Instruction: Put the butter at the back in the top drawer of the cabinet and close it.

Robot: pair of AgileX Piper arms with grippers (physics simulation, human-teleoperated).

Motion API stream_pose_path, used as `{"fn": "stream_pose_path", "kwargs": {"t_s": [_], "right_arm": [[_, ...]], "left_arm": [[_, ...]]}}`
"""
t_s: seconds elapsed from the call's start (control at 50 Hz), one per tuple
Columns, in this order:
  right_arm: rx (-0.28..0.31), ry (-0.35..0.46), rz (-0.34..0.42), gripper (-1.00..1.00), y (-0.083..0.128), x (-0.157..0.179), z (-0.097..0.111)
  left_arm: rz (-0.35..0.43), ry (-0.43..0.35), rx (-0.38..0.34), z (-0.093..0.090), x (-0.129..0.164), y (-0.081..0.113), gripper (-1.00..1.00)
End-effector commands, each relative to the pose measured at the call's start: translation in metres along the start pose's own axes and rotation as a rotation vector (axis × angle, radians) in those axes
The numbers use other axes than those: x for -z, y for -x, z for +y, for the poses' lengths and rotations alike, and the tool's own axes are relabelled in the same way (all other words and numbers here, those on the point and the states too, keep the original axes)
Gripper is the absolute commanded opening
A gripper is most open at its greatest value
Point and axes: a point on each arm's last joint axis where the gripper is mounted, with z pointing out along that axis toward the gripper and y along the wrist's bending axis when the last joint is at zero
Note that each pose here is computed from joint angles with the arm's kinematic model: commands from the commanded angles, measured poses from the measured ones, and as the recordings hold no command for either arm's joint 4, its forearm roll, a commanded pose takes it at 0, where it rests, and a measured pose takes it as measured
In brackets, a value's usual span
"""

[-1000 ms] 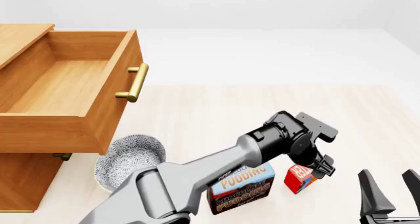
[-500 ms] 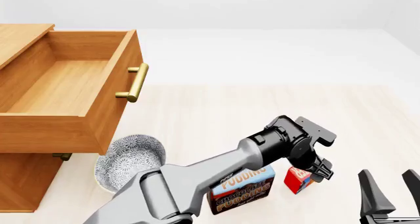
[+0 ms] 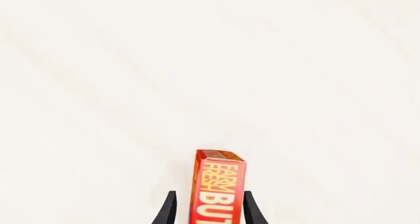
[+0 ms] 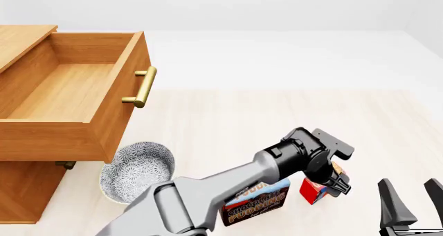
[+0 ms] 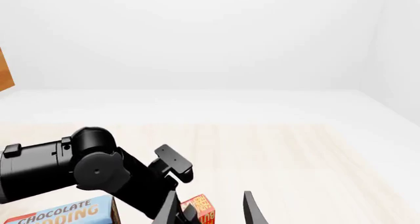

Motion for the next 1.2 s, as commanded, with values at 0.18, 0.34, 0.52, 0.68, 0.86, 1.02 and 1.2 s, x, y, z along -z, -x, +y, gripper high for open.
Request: {"fn": "stream_pose_path", "kwargs": {"t_s": [0.18, 0.34, 0.52, 0.68, 0.86, 1.02, 1.2], "right_arm": [[0.000, 0.000, 0.000, 1.00, 0.000, 0.000, 0.000], [0.000, 0.000, 0.000, 1.00, 0.000, 0.000, 0.000], [0.000, 0.000, 0.000, 1.00, 0.000, 0.000, 0.000], [0.000, 0.000, 0.000, 1.00, 0.000, 0.000, 0.000], [0.000, 0.000, 0.000, 1.00, 0.000, 0.000, 0.000], [0.000, 0.000, 0.000, 1.00, 0.000, 0.000, 0.000], [0.000, 0.000, 0.000, 1.00, 0.000, 0.000, 0.000]], "left_arm": [[0.018, 0.003, -0.001, 0.000, -0.009, -0.004, 1.00], [0.019, 0.003, -0.002, 0.000, -0.008, -0.003, -1.00], [0.003, 0.001, -0.008, 0.000, -0.001, 0.000, -1.00], [-0.026, -0.001, -0.018, 0.003, 0.013, 0.007, -1.00], [-0.070, -0.006, -0.031, 0.003, 0.034, 0.016, -1.00], [-0.104, -0.007, -0.045, 0.005, 0.054, 0.024, -1.00], [-0.133, -0.005, -0.060, 0.009, 0.076, 0.031, -1.00]]}}
